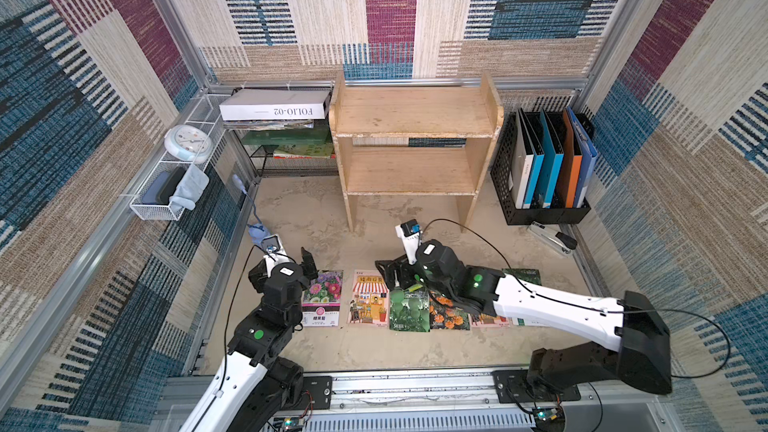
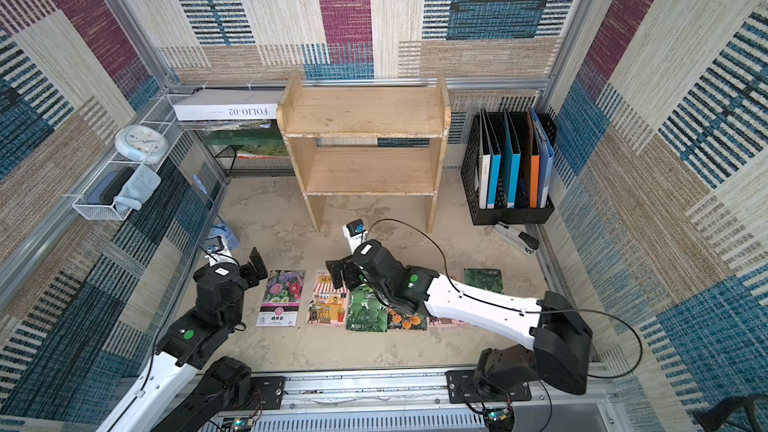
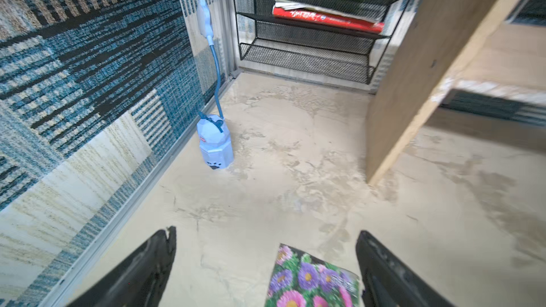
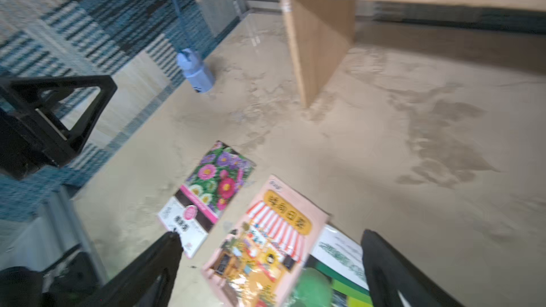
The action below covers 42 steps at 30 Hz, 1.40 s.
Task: Take the seed bag off the shelf
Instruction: Place the seed packet at the center of the board, then reset both arms
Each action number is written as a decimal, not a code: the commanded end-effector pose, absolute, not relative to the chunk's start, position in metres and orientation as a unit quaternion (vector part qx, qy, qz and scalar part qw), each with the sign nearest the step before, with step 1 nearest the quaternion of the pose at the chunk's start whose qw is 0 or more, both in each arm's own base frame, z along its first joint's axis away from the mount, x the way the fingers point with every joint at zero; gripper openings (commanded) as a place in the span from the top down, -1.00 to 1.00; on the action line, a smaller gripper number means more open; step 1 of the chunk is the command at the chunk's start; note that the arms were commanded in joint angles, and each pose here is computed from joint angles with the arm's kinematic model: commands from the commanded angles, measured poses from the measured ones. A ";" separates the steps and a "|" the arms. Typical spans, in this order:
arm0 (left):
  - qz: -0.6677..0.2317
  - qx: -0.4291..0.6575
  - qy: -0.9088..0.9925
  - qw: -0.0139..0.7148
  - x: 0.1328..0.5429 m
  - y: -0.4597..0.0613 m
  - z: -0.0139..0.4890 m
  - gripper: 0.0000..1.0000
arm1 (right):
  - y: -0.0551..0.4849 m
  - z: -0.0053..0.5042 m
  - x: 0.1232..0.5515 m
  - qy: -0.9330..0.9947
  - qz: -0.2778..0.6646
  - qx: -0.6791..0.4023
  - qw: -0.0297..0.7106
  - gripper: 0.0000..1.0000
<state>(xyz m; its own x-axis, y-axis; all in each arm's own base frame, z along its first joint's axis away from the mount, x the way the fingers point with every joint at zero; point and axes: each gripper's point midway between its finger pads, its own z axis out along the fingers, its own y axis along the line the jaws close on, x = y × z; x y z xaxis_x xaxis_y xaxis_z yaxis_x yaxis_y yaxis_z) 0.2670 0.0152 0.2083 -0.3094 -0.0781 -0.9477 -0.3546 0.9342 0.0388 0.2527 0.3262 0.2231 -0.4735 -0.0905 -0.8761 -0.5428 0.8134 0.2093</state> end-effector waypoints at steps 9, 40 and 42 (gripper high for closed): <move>0.134 -0.120 0.759 0.626 0.318 0.028 0.166 -0.97 | 0.145 0.262 0.272 0.773 0.113 -0.078 0.619 -0.99; 0.004 0.020 0.840 0.543 0.399 -0.002 0.090 -0.99 | -0.010 0.169 0.329 0.696 -0.041 0.012 0.717 -0.96; 0.006 0.015 0.839 0.544 0.399 0.000 0.090 -0.99 | -0.003 0.168 0.335 0.691 -0.033 -0.010 0.722 -0.95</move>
<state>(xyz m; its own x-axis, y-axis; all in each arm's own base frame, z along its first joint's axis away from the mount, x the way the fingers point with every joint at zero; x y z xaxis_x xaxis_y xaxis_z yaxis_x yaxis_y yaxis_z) 0.4014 0.0047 0.0977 -0.3791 0.0288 -0.9249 -0.0134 0.9992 0.0366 0.3246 -0.0216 0.1226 -0.1586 -0.0277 -0.9870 0.1373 0.9893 -0.0499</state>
